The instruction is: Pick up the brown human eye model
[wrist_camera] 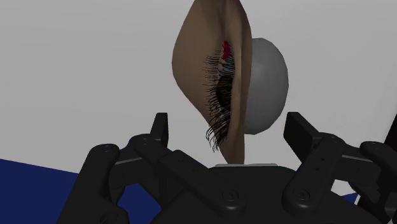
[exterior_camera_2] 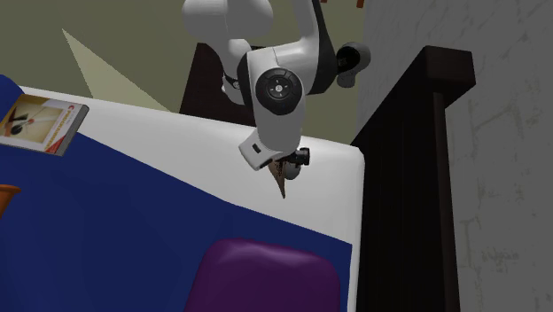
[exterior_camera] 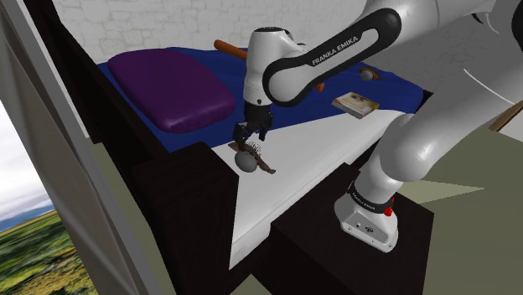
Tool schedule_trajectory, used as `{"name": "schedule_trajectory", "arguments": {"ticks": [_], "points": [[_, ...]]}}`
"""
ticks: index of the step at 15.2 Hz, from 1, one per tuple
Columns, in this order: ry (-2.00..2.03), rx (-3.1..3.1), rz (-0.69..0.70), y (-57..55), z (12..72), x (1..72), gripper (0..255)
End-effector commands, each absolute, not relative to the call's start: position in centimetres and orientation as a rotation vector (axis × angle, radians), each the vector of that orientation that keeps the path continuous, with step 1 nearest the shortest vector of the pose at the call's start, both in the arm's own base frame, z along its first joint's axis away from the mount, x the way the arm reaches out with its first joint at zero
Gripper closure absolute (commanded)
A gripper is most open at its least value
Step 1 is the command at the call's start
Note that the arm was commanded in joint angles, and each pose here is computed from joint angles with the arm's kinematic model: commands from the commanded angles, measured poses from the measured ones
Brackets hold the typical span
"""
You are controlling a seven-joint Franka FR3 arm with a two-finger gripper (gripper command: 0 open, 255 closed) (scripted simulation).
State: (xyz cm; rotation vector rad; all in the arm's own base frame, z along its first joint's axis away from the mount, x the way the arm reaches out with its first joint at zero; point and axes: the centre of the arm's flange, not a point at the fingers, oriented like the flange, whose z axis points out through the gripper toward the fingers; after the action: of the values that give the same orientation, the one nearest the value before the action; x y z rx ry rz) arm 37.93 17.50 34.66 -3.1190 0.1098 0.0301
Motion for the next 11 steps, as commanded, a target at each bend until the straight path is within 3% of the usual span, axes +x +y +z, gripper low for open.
{"name": "schedule_trajectory", "arguments": {"ticks": [1,11], "points": [[0.110,-3.119,0.029,17.50,34.46,38.00,255],[0.110,-3.119,0.029,17.56,35.03,37.94,255]]}}
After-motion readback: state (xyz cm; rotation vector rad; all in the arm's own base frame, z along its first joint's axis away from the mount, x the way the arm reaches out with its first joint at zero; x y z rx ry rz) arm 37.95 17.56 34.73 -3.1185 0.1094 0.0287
